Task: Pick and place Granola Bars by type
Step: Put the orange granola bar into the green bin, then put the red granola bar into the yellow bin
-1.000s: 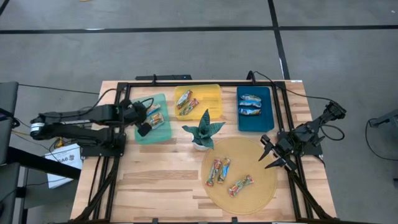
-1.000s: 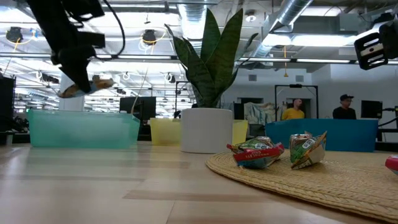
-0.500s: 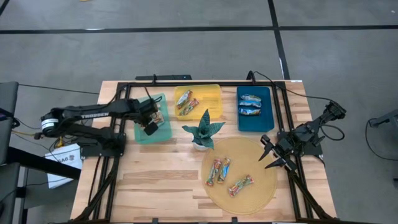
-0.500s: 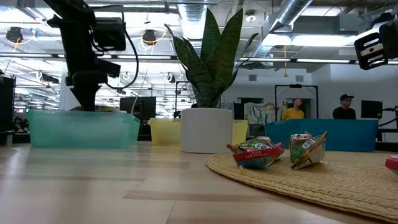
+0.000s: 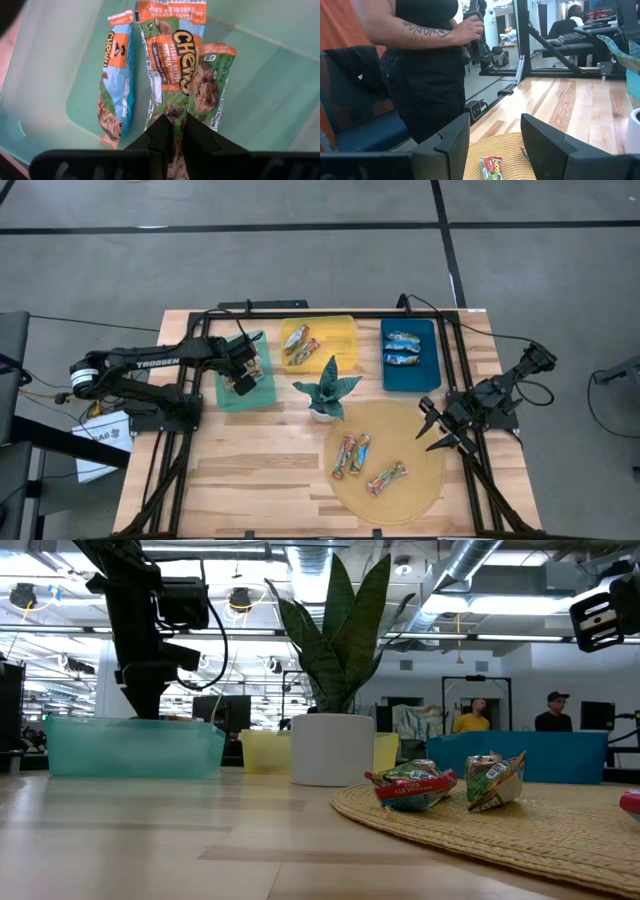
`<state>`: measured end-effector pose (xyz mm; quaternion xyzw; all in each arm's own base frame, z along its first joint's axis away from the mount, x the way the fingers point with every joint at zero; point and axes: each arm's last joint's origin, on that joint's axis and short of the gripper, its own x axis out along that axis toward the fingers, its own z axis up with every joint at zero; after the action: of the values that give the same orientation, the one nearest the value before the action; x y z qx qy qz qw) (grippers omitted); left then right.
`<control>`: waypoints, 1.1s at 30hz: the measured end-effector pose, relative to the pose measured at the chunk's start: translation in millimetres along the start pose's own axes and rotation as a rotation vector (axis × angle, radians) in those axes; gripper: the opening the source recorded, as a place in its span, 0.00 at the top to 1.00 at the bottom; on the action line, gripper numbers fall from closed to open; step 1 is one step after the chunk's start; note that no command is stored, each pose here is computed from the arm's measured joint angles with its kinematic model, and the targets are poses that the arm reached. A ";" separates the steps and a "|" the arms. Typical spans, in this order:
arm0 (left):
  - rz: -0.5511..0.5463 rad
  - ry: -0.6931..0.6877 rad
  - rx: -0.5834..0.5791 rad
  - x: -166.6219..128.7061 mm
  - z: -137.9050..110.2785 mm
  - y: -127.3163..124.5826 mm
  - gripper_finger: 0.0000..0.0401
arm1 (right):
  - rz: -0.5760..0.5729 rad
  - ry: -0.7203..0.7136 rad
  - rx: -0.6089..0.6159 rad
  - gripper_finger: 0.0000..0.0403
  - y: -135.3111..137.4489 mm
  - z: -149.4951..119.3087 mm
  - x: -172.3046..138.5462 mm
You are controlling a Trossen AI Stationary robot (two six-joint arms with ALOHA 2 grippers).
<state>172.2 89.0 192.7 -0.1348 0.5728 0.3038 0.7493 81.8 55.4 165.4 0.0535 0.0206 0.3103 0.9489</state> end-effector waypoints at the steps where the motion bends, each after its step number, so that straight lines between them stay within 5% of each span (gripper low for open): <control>1: 0.000 0.000 0.000 0.0 0.0 0.0 0.91 | 0.000 0.000 0.000 0.58 0.0 0.0 0.0; 17: 0.000 -0.010 -0.017 -1.7 -0.2 0.9 0.77 | 0.000 0.000 0.000 0.58 0.0 0.0 0.0; 33: -0.123 -0.469 -0.046 -66.0 -7.5 2.2 0.77 | 0.000 0.000 0.000 0.58 0.0 0.0 0.0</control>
<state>154.5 66.7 252.8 -0.1121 0.3667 0.2935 0.8757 81.8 55.4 165.4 0.0534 0.0208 0.3103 0.9489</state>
